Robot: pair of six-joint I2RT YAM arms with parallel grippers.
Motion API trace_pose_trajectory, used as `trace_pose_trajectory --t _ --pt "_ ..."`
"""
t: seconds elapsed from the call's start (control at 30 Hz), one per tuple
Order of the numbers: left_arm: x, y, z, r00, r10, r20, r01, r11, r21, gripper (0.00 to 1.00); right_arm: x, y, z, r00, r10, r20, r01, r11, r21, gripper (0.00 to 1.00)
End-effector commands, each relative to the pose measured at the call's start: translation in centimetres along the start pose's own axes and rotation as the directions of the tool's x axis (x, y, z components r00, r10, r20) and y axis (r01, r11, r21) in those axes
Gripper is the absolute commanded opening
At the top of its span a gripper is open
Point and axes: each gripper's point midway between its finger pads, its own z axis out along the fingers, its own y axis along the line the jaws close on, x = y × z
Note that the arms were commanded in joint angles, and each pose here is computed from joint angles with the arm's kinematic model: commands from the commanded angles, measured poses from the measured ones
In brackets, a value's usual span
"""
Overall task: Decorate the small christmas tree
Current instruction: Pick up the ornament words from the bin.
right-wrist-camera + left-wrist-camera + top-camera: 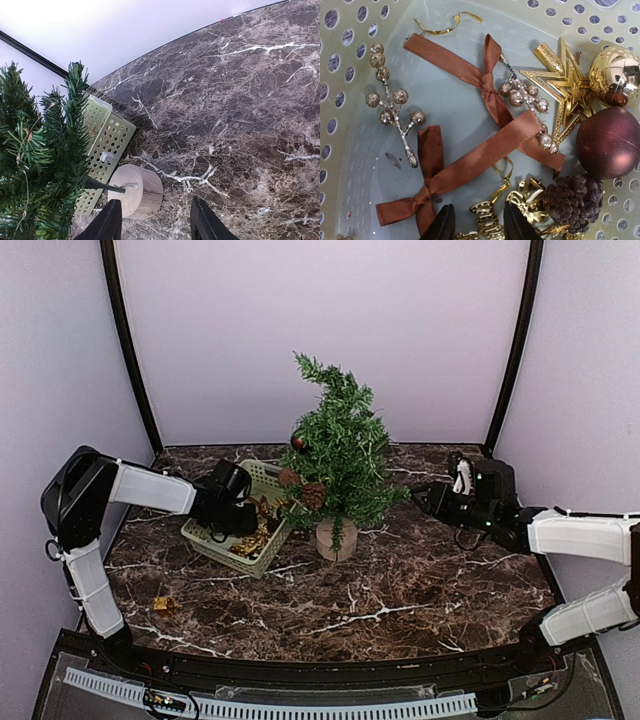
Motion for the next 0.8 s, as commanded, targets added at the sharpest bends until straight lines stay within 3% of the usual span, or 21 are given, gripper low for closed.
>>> trace_pose_trajectory --t 0.0,0.3,0.6,0.77 --pt "1.6 0.9 0.5 0.995 0.07 -0.075 -0.076 0.993 -0.089 0.35 -0.7 0.1 -0.7 0.999 -0.017 0.04 0.017 1.0 -0.003 0.48" --pt "1.9 0.8 1.6 0.986 0.137 -0.095 -0.153 0.972 -0.177 0.39 -0.7 -0.1 -1.0 0.998 -0.028 0.048 0.028 1.0 0.01 0.48" --pt "2.3 1.2 1.8 0.985 0.14 -0.102 -0.16 0.959 -0.234 0.19 -0.9 -0.2 -1.2 0.998 -0.036 0.058 0.035 0.999 0.014 0.48" --pt "0.3 1.1 -0.2 0.995 0.102 -0.005 -0.101 0.965 -0.24 0.1 -1.2 -0.1 -1.4 0.997 -0.04 0.067 0.039 0.999 0.019 0.48"
